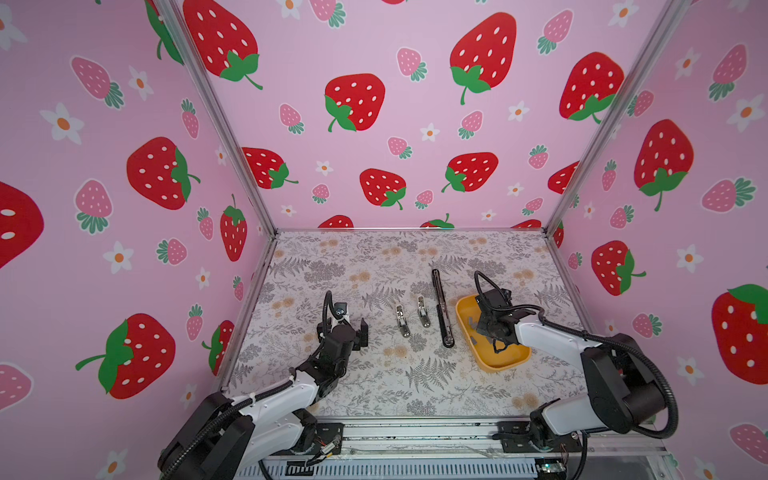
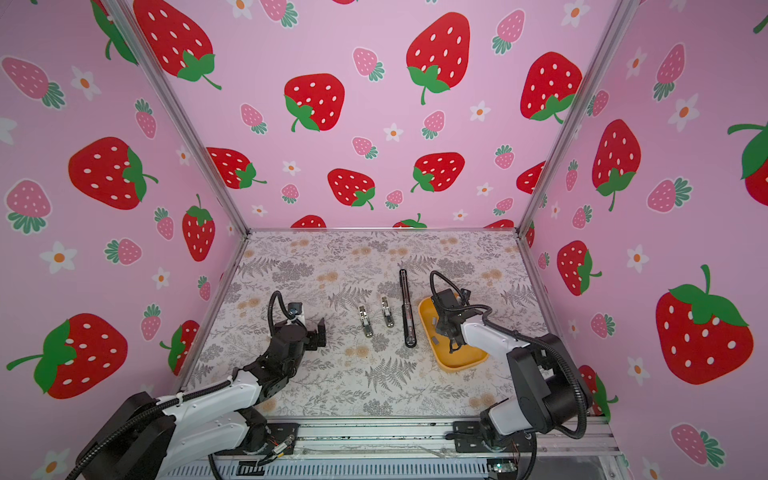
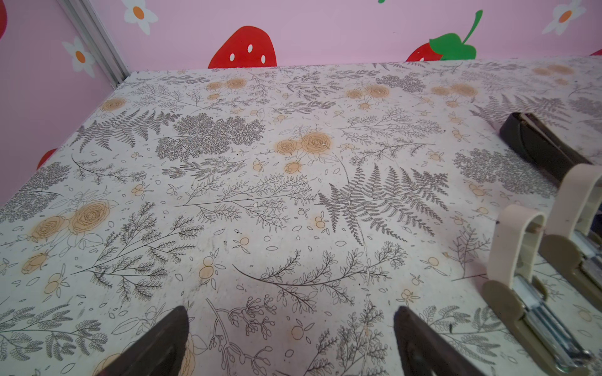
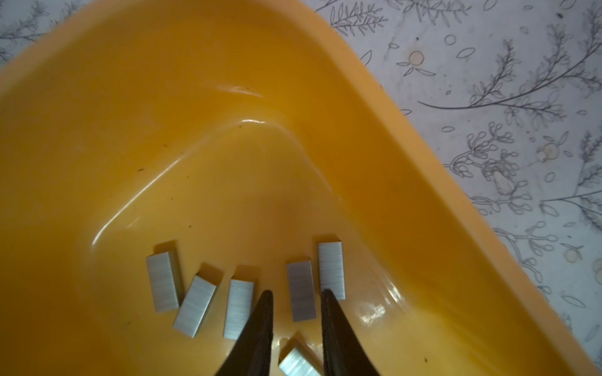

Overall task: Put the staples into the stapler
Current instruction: 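Lower the open right gripper into the tray toward a silver staple strip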

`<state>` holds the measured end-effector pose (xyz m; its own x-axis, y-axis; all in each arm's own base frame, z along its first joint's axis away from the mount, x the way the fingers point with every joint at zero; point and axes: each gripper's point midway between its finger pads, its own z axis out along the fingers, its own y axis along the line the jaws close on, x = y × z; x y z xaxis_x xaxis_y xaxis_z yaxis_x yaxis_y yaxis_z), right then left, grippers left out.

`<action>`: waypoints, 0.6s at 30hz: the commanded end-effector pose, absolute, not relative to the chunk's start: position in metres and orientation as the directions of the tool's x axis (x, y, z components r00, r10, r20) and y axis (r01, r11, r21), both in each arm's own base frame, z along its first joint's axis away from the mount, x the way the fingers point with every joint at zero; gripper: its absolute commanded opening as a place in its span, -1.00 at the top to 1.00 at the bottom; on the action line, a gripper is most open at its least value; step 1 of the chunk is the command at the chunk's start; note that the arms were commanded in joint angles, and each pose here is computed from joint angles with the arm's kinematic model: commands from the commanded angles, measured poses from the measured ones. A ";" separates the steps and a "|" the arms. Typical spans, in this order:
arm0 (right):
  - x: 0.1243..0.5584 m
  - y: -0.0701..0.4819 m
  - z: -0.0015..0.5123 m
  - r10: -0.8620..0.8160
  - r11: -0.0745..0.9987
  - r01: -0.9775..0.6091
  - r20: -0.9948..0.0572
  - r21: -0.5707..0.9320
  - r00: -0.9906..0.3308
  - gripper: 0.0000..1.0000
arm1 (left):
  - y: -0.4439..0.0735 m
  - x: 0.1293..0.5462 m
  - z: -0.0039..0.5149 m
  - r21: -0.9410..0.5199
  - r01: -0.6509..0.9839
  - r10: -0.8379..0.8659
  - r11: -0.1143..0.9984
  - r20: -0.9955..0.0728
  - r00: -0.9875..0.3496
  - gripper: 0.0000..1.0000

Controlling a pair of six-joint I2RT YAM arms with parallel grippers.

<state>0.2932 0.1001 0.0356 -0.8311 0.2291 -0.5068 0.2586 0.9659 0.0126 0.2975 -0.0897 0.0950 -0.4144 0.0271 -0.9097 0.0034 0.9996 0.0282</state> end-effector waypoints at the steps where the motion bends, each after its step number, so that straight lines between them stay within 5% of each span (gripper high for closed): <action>1: 0.290 0.092 0.031 0.226 0.961 0.275 -0.495 -0.028 -0.839 0.43 | -0.088 0.306 0.114 -0.003 -0.037 -0.016 0.999 -0.932 -0.362 -0.98; 18: 0.292 0.098 0.013 0.213 0.968 0.249 -0.462 -0.016 -0.861 0.48 | -0.085 0.307 0.114 0.004 -0.061 -0.019 0.998 -0.931 -0.366 -0.98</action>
<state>0.2966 0.0986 0.0250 -0.8422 0.2095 -0.4967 0.2472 0.9689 -0.0104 0.2978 -0.0855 0.0958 -0.4102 0.0234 -0.9117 -0.0204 0.9992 0.0348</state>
